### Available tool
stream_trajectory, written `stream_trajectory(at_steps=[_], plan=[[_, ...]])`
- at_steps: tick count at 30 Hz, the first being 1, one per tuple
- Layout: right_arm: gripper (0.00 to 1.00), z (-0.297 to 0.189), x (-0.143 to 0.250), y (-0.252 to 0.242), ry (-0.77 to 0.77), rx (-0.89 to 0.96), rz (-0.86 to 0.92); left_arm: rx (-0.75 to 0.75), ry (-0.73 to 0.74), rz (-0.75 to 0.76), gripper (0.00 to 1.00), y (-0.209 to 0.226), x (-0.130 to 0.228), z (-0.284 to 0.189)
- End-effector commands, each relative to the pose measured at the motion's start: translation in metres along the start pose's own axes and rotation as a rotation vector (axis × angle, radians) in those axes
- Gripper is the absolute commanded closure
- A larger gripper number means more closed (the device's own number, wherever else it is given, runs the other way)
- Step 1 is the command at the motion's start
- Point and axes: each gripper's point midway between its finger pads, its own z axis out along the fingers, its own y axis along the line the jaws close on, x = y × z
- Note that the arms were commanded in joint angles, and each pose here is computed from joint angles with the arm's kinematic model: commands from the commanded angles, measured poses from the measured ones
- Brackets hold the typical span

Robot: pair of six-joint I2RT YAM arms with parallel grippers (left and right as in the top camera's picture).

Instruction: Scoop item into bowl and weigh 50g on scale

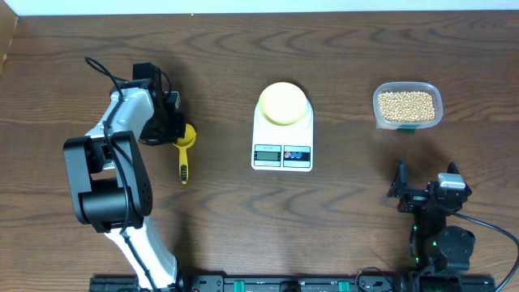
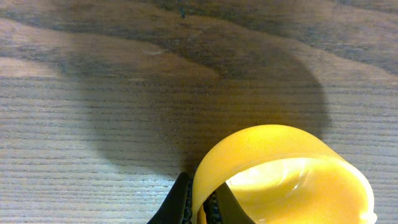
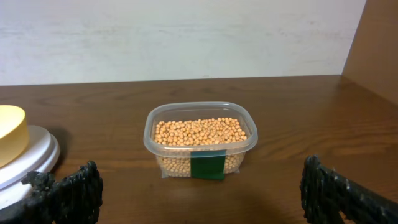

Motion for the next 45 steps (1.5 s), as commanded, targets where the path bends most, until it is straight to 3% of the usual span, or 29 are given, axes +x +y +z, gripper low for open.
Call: stream_trajectory(at_steps=[1,19,28,33,36,41,45], plan=[[0.01,0.000,0.000,0.001,-0.003,0.000,0.017,-0.012,0.044,0.002,0.92,0.004,0.010,0.006],[0.01,0.000,0.000,0.001,-0.003,0.000,0.016,0.004,0.031,-0.075,0.93,0.001,0.007,0.003],[0.01,0.000,0.000,0.001,-0.003,0.000,0.016,0.005,-0.174,-0.217,0.93,-0.001,-0.017,-0.075],[0.01,0.000,0.000,0.001,-0.003,0.000,0.016,0.038,-0.323,-0.398,0.92,-0.003,-0.021,-0.131],[0.01,0.000,-0.001,0.000,-0.005,0.004,0.016,0.091,-0.402,-0.602,0.93,-0.005,-0.019,-0.163],[0.01,0.000,-0.002,0.000,-0.012,0.004,0.017,0.201,-0.474,-0.942,0.92,-0.008,-0.012,-0.197],[0.01,-0.001,-0.018,0.001,-0.074,-0.003,0.027,0.298,-0.473,-1.081,0.92,-0.016,-0.009,-0.211]])
